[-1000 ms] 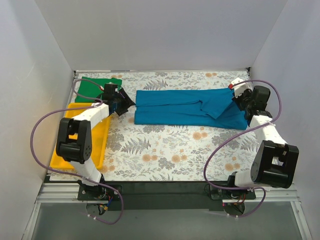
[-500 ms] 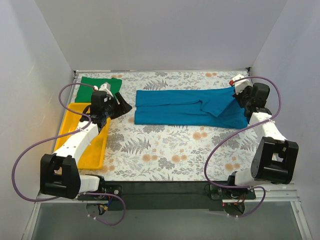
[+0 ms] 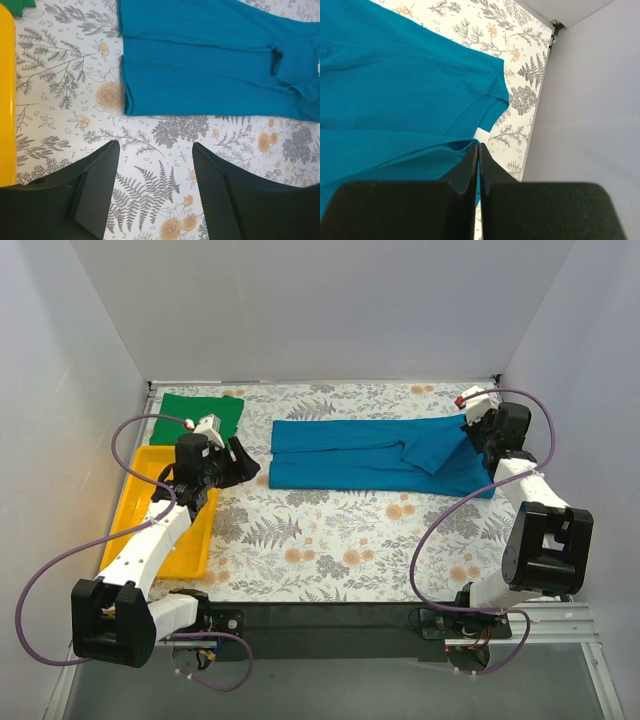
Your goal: Fold and stack the t-shirts
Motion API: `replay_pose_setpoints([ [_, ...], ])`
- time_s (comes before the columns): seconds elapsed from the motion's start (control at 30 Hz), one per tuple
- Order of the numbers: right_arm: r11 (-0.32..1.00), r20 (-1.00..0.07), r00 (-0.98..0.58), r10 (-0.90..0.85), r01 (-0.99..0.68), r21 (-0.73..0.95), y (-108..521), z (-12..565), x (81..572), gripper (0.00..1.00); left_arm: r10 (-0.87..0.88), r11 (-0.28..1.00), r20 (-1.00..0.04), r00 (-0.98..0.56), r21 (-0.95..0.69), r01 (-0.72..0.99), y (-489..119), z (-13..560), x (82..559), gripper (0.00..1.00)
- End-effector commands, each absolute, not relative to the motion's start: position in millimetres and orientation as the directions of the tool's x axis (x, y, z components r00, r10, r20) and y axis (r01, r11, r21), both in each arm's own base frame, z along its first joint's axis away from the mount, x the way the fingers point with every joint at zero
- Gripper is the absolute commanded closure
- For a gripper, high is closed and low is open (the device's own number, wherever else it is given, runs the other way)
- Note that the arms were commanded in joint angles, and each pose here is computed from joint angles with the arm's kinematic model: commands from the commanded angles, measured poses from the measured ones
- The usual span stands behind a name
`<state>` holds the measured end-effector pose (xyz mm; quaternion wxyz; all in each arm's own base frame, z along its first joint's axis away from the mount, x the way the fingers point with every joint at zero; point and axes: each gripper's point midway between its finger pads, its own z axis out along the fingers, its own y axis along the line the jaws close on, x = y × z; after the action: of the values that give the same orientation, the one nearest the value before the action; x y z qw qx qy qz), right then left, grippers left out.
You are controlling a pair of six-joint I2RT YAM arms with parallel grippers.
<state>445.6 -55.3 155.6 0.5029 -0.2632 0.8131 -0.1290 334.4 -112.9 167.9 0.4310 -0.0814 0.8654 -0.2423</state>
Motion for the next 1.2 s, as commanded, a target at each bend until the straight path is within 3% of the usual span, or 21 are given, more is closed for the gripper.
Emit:
replay_pose_setpoints([
  [0.0,0.842,-0.789,-0.296,-0.539,-0.214,-0.495,-56,189,468,0.99,-0.324,0.890,-0.714,-0.621,-0.452,0.056,-104,155,327,0.41],
  [1.17,0.856,-0.782,-0.352,-0.514,-0.154,-0.493,-46,177,493,0.99,-0.310,0.877,-0.716,-0.625,-0.469,0.102,-111,156,322,0.41],
])
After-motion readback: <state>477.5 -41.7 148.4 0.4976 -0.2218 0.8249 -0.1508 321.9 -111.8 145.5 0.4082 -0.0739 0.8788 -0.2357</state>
